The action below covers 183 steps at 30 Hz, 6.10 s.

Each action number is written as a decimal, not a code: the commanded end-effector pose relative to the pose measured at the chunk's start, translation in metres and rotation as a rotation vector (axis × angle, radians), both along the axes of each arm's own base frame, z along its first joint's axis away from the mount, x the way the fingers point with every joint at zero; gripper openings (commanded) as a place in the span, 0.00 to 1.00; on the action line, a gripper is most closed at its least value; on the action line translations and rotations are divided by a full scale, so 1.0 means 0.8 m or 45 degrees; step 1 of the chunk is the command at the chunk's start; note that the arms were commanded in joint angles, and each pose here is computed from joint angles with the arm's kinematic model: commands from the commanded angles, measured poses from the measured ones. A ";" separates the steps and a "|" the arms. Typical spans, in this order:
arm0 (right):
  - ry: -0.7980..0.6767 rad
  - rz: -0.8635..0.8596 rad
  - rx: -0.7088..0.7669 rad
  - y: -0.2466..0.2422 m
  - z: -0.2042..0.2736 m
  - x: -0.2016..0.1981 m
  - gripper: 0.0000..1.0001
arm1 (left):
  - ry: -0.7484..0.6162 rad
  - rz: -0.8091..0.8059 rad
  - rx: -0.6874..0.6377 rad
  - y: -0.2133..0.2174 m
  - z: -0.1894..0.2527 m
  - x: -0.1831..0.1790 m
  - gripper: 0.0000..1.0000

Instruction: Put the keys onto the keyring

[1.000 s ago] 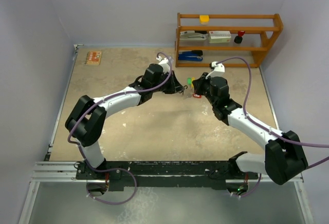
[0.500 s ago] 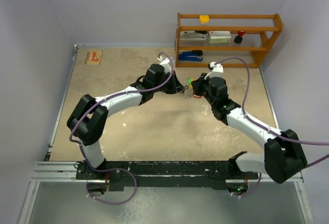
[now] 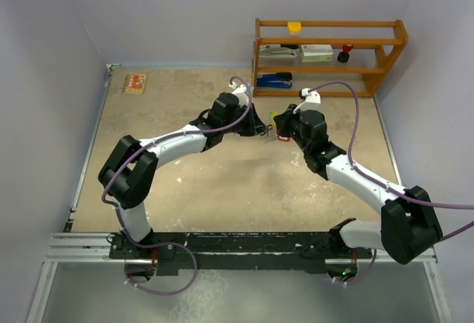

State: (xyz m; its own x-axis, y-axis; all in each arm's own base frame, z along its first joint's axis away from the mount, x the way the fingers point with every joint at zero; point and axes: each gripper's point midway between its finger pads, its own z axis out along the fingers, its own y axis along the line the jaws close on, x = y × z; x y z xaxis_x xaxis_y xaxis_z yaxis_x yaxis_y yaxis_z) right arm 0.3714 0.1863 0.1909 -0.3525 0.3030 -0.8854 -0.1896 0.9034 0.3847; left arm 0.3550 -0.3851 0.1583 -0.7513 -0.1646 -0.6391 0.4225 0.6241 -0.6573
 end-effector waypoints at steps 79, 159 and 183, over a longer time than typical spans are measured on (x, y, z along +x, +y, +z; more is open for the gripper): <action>-0.070 -0.076 0.075 0.004 0.025 0.019 0.00 | -0.093 0.005 -0.092 -0.013 0.045 0.011 0.00; -0.198 -0.340 -0.096 -0.089 0.085 -0.030 1.00 | -0.129 0.028 -0.131 0.013 0.061 0.011 0.00; -0.159 -0.390 -0.162 -0.102 0.079 -0.032 1.00 | -0.096 0.087 -0.166 0.023 0.049 0.025 0.00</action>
